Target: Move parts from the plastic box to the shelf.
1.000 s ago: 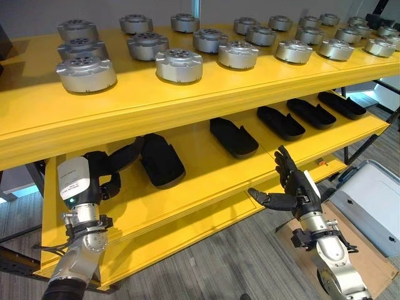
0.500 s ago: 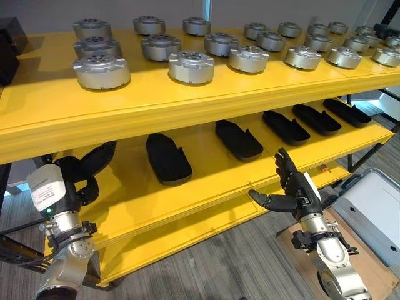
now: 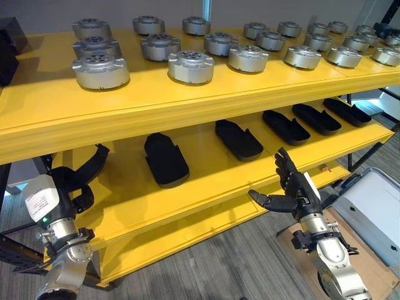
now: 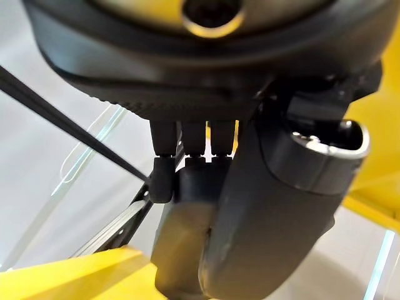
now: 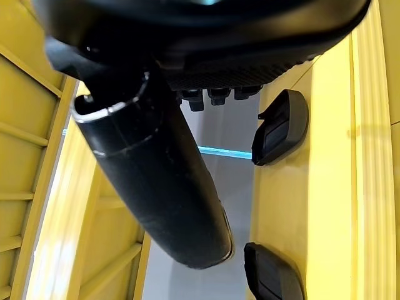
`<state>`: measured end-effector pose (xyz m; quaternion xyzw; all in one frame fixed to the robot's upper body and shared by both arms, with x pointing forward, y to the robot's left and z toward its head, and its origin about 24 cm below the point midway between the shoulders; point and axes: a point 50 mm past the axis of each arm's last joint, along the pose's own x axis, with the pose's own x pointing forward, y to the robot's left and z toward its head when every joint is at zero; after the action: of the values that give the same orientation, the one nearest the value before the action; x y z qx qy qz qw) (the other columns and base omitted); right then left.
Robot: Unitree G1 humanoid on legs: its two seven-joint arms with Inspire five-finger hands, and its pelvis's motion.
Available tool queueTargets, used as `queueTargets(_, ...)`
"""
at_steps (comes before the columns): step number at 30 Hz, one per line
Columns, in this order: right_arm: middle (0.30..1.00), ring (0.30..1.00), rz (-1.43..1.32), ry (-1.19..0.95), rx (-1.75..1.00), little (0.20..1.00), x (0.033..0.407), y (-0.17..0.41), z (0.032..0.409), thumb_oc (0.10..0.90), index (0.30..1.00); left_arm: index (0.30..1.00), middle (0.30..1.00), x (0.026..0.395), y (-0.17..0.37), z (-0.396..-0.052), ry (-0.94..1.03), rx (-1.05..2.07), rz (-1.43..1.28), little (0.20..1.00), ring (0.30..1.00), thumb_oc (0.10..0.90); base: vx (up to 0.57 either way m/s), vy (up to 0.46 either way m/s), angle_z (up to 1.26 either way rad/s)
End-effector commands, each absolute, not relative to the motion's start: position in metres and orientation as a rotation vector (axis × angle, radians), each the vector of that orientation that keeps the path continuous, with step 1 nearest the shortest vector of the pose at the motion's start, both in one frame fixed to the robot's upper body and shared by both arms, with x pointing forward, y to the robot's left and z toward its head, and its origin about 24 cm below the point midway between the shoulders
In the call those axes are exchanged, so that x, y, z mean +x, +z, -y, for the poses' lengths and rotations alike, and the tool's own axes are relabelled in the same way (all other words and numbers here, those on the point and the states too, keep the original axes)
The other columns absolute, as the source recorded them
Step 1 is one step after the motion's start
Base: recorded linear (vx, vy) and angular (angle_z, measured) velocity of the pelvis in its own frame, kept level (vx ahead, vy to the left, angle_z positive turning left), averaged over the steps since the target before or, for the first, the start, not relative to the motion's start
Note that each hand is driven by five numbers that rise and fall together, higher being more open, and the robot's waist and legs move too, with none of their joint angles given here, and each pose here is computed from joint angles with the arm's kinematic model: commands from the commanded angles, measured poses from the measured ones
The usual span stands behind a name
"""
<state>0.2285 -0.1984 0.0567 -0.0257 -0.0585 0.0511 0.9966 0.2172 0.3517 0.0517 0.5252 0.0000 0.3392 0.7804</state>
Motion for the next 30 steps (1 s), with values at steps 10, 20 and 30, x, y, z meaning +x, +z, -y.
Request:
queueTargets(10, 1.000, 1.000, 0.280, 0.136, -0.128, 1.000, 0.235, 0.088, 0.206, 0.900, 1.000, 0.300, 0.300, 0.258, 0.114, -0.371, 0.737, 1.310, 0.097, 0.300, 0.300, 0.400, -0.01, 0.000, 0.04)
queueTargets(20, 1.000, 1.000, 0.239, 0.138, -0.133, 1.000, 0.231, 0.083, 0.209, 0.900, 1.000, 0.300, 0.300, 0.249, 0.099, -0.386, 0.774, 1.221, -0.056, 0.300, 0.300, 0.400, 0.00, 0.000, 0.00)
queueTargets(30, 1.000, 1.000, 0.213, 0.136, -0.130, 1.000, 0.229, 0.081, 0.212, 0.900, 1.000, 0.300, 0.300, 0.231, 0.092, -0.405, 0.853, 1.082, -0.147, 0.300, 0.300, 0.400, 0.00, 0.000, 0.00)
